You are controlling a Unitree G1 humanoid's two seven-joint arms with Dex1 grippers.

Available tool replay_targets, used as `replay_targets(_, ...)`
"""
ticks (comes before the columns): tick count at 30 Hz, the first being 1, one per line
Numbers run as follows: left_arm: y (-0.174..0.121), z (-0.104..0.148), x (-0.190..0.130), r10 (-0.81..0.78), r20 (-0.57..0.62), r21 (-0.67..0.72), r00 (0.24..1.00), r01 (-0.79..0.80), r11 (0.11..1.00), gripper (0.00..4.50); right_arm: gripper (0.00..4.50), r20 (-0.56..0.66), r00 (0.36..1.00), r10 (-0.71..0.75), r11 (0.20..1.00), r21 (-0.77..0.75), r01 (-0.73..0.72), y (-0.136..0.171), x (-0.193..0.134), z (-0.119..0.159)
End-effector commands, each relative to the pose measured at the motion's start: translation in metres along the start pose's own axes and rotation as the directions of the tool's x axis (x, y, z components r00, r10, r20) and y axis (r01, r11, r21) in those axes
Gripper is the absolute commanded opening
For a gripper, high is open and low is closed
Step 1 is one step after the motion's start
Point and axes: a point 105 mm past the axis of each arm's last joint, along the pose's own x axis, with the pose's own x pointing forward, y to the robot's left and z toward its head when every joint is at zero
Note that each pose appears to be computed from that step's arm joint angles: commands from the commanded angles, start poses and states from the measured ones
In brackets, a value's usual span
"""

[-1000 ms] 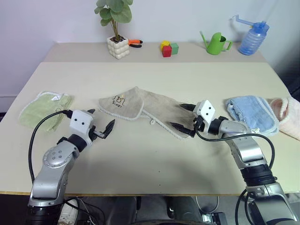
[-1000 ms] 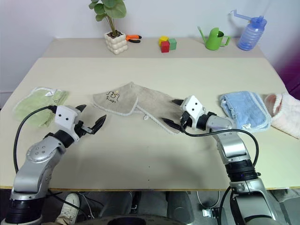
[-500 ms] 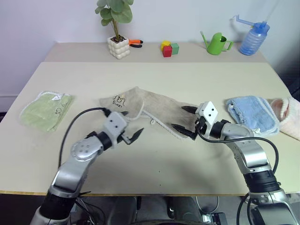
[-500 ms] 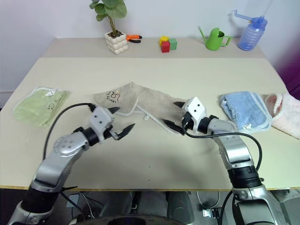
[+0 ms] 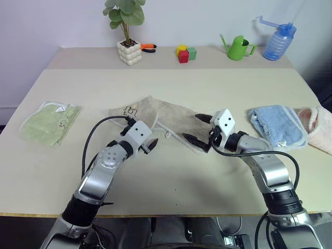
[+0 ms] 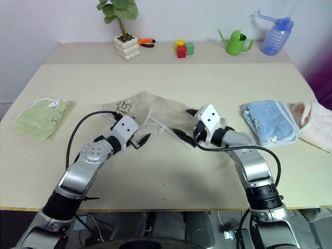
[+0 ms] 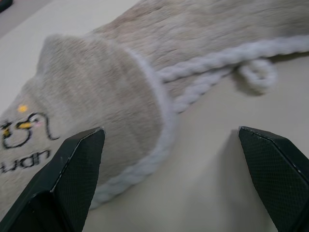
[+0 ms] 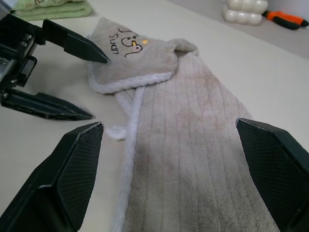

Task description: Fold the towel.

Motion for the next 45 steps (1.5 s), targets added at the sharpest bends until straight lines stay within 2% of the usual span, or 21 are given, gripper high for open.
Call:
replay_targets(1,0.012,0.001,0.001,0.033,0.005,-0.045,0.999,-0.032,0.998,4.50,4.49,0.068,0.998,0.008,0.999,-0.050,-0.005,0.006,0.004,0.021)
replay_targets(2,0.012,0.001,0.002,0.030,0.008,-0.049,1.000,-0.030,0.998,4.50,4.49,0.073,0.997,0.012,0.999,-0.050,-0.009,0.008,0.005,0.022)
replay_targets(5,0.016,0.001,0.006,0.038,0.008,-0.029,0.999,-0.038,0.999,3.71,4.50,0.083,0.996,0.021,0.999,-0.049,-0.017,0.013,0.008,0.023)
replay_targets(12,0.032,-0.001,0.004,0.090,0.014,-0.029,0.996,-0.090,0.996,0.17,4.50,0.086,0.996,0.037,0.998,-0.047,-0.033,0.018,0.011,0.023)
replay_targets(14,0.036,0.003,0.003,0.107,0.034,-0.021,0.994,-0.106,0.994,0.08,4.50,0.075,0.996,0.048,0.997,-0.067,-0.043,0.019,0.010,0.022)
replay_targets(17,0.041,0.021,-0.002,0.135,0.130,-0.017,0.982,-0.134,0.991,0.08,4.50,0.003,0.997,0.083,0.988,-0.132,-0.082,0.020,0.004,0.016)
replay_targets(20,0.044,0.029,-0.010,0.144,0.188,-0.051,0.971,-0.137,0.989,0.08,4.50,-0.130,0.985,0.112,0.968,-0.209,-0.138,0.019,-0.008,-0.003)
replay_targets(24,0.050,0.026,-0.019,0.166,0.188,-0.064,0.968,-0.157,0.986,0.08,4.50,-0.235,0.963,0.128,0.957,-0.226,-0.182,0.020,-0.027,-0.020)
replay_targets(30,0.059,0.022,-0.024,0.186,0.178,-0.070,0.966,-0.176,0.982,0.08,4.50,-0.292,0.950,0.113,0.963,-0.203,-0.177,0.027,-0.039,-0.031)
replay_targets(33,0.060,0.022,-0.024,0.186,0.177,-0.069,0.966,-0.176,0.982,0.08,4.50,-0.342,0.939,0.030,0.967,-0.227,-0.114,0.016,-0.041,-0.042)
replay_targets(36,0.058,0.023,-0.023,0.177,0.180,-0.065,0.968,-0.168,0.984,0.00,3.71,-0.379,0.923,-0.065,0.958,-0.282,-0.048,-0.001,-0.045,-0.050)
replay_targets(43,0.056,0.022,-0.022,0.157,0.176,-0.049,0.972,-0.150,0.987,0.00,0.38,-0.392,0.909,-0.145,0.943,-0.332,0.007,-0.018,-0.050,-0.052)
replay_targets(44,0.057,0.022,-0.022,0.157,0.176,-0.049,0.972,-0.150,0.987,0.00,0.02,-0.385,0.911,-0.145,0.943,-0.334,0.009,-0.019,-0.049,-0.050)
replay_targets(45,0.057,0.022,-0.023,0.157,0.176,-0.046,0.972,-0.151,0.987,0.00,0.02,-0.379,0.914,-0.148,0.940,-0.340,0.012,-0.020,-0.048,-0.048)
